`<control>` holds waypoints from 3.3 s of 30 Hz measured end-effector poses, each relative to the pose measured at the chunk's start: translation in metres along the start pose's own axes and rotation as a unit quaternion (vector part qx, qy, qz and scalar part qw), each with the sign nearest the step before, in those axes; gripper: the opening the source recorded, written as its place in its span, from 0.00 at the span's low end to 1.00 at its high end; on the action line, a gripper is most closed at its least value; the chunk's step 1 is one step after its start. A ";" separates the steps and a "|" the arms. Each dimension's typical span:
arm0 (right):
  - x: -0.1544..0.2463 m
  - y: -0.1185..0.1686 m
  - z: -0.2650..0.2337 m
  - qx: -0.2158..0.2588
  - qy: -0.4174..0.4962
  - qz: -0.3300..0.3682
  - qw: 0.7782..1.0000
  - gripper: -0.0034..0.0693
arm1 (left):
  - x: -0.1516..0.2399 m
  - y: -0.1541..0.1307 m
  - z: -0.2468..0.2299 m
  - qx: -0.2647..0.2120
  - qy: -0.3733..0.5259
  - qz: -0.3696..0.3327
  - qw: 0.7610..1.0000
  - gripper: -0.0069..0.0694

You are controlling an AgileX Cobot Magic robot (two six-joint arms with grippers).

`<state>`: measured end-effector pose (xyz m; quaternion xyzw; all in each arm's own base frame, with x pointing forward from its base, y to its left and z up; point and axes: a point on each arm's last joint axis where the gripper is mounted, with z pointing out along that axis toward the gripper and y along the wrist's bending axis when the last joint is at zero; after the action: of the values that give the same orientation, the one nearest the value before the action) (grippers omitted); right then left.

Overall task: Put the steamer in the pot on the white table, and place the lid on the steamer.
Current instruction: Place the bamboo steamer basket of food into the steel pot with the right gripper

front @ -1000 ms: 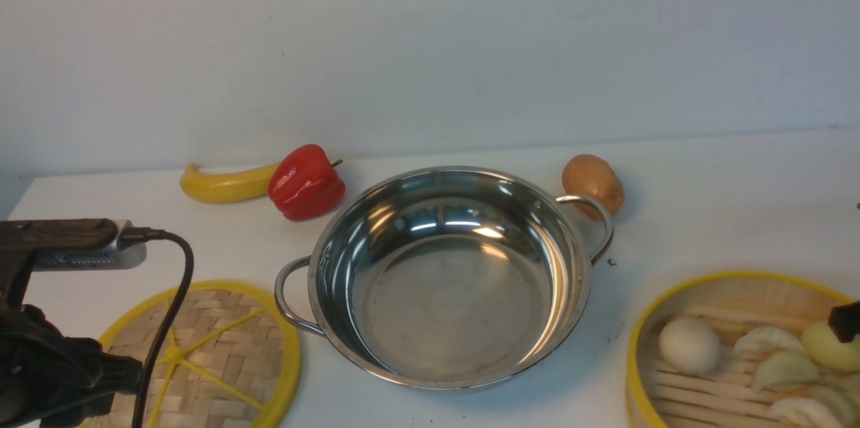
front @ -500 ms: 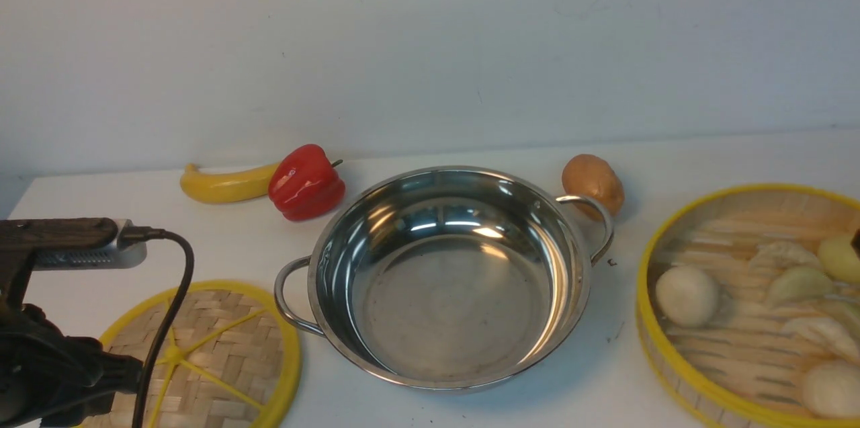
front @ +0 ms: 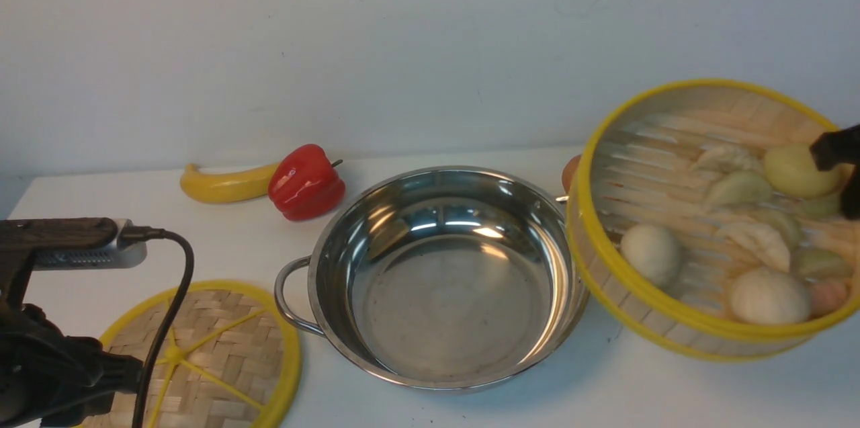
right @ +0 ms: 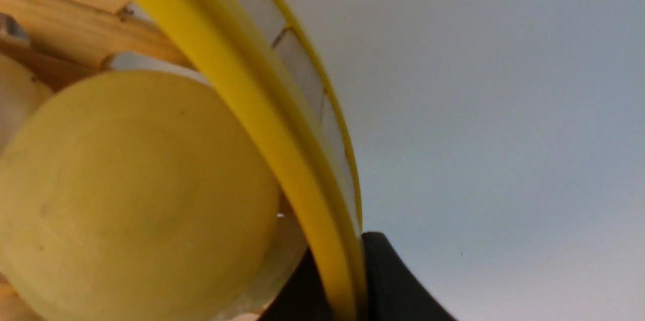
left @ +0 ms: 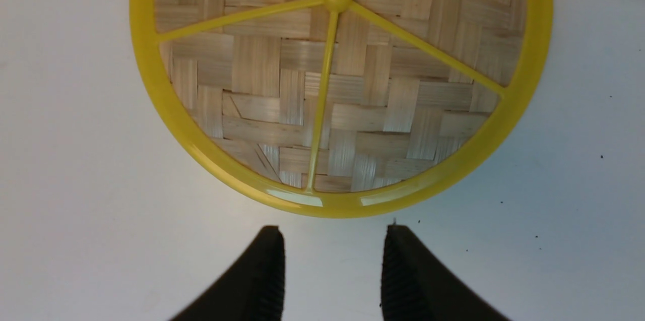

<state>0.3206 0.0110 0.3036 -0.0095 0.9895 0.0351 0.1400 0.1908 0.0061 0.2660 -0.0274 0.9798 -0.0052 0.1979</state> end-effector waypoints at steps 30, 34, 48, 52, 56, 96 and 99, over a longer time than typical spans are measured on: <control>-0.075 0.206 0.102 -0.102 0.019 -0.149 0.983 0.12 | 0.000 0.000 0.000 0.001 0.000 -0.001 1.000 0.43; -0.075 0.203 0.112 -0.079 0.022 -0.159 0.984 0.12 | -0.001 0.000 0.000 0.002 -0.003 -0.001 1.000 0.43; -0.075 0.200 0.140 -0.050 0.042 -0.166 0.984 0.12 | -0.002 0.000 0.000 0.002 -0.011 -0.001 1.000 0.43; -0.074 0.200 0.150 -0.046 0.051 -0.167 0.984 0.12 | -0.002 0.000 0.000 0.002 -0.011 -0.001 1.000 0.43; -0.073 0.200 0.156 -0.044 0.056 -0.167 0.983 0.12 | -0.002 0.000 0.000 0.002 -0.011 -0.001 1.000 0.43; -0.074 0.200 0.156 -0.044 0.053 -0.167 0.984 0.12 | -0.002 0.000 0.000 0.002 -0.011 -0.001 1.000 0.43; -0.073 0.200 0.156 -0.043 0.055 -0.167 0.983 0.12 | -0.002 0.000 0.000 0.002 -0.011 -0.001 1.000 0.43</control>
<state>0.4284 0.2220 0.1874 -0.1828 0.9776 0.0536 0.0892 0.1929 0.0059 0.2667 -0.0281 0.9776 -0.0066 0.2084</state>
